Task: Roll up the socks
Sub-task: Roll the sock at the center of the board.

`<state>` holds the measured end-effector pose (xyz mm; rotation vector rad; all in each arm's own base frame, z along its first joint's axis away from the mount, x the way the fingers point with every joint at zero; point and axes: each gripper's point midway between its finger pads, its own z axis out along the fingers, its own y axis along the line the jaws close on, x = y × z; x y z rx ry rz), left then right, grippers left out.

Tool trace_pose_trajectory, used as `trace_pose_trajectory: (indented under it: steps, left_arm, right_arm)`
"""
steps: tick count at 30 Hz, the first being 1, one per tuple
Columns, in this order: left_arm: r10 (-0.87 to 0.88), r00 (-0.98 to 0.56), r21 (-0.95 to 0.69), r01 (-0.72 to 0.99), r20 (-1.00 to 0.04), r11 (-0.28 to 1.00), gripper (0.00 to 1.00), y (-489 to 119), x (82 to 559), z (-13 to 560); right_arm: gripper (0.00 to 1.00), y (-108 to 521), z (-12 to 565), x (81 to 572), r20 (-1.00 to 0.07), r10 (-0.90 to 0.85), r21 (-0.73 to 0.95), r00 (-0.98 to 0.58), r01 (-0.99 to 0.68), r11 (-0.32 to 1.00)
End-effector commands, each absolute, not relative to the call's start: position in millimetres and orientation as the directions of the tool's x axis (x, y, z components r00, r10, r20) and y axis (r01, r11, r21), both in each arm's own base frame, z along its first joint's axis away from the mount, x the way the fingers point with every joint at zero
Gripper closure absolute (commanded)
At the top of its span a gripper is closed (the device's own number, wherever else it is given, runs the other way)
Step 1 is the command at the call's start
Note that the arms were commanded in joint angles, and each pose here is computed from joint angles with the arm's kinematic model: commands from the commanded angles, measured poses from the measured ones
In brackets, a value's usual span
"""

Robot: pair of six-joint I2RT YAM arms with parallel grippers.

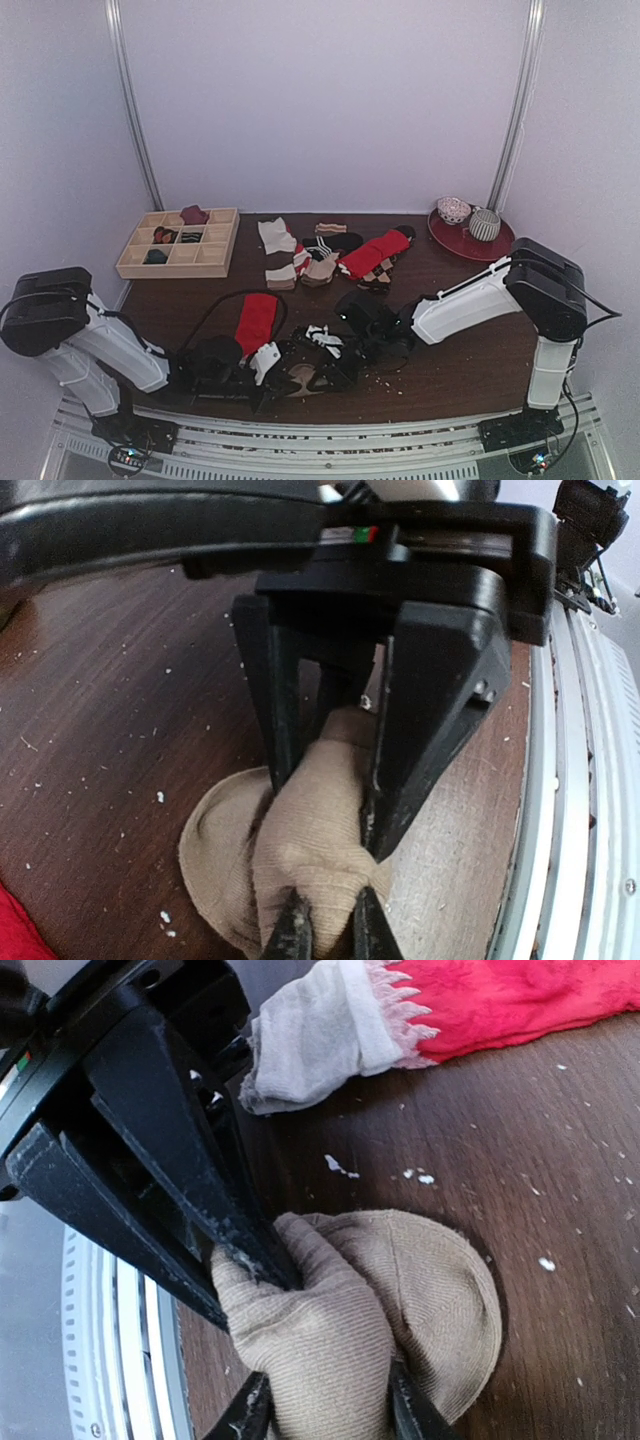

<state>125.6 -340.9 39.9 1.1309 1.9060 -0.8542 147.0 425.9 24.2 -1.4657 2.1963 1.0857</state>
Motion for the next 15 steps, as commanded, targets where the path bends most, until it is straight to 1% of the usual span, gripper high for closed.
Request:
trace_pose_trajectory:
  steps: [1, 3, 6, 8, 9, 11, 12, 14, 15]
  left_arm:
    - [0.503, -0.485, -0.255, 0.851, -0.715, 0.458, 0.97, -322.2, 111.7, -7.4]
    - [0.512, -0.520, -0.277, 0.834, -0.683, 0.477, 0.97, -315.7, 107.8, -17.8]
    - [0.515, -0.563, -0.305, 0.809, -0.647, 0.502, 0.97, -309.8, 104.0, -28.5]
    - [0.516, -0.585, -0.320, 0.796, -0.626, 0.514, 0.97, -307.3, 101.7, -34.2]
    - [0.516, -0.592, -0.326, 0.792, -0.619, 0.516, 0.97, -306.4, 100.5, -36.7]
    - [0.518, -0.604, -0.337, 0.785, -0.606, 0.521, 0.97, -305.2, 98.6, -40.7]
    - [0.521, -0.607, -0.340, 0.783, -0.600, 0.520, 0.97, -305.1, 97.8, -42.6]
    - [0.527, -0.611, -0.344, 0.782, -0.590, 0.520, 0.97, -305.5, 96.6, -45.4]
    - [0.531, -0.611, -0.344, 0.782, -0.587, 0.520, 0.97, -305.4, 96.2, -46.4]
  right_arm:
    - [0.61, 363.0, -44.6, 139.8, -0.386, -0.776, 0.319, -0.498, -0.862, 0.394]
    - [0.59, 373.9, -33.1, 147.0, -0.441, -0.761, 0.304, -0.476, -0.877, 0.373]
    - [0.57, 384.7, -22.5, 153.1, -0.493, -0.748, 0.286, -0.444, -0.895, 0.343]
    - [0.56, 388.5, -12.1, 160.3, -0.544, -0.730, 0.249, -0.414, -0.910, 0.331]
    - [0.53, 390.4, -2.3, 164.4, -0.587, -0.711, 0.220, -0.388, -0.921, 0.322]
    - [0.41, 386.3, 17.5, 167.4, -0.680, -0.663, 0.148, -0.312, -0.945, 0.293]
    - [0.37, 386.0, 32.9, 170.4, -0.734, -0.625, 0.105, -0.266, -0.953, 0.283]
    - [0.34, 382.1, 60.0, 172.5, -0.811, -0.563, 0.010, -0.161, -0.965, 0.263]
    - [0.33, 379.4, 64.1, 171.9, -0.822, -0.558, -0.042, -0.111, -0.966, 0.254]
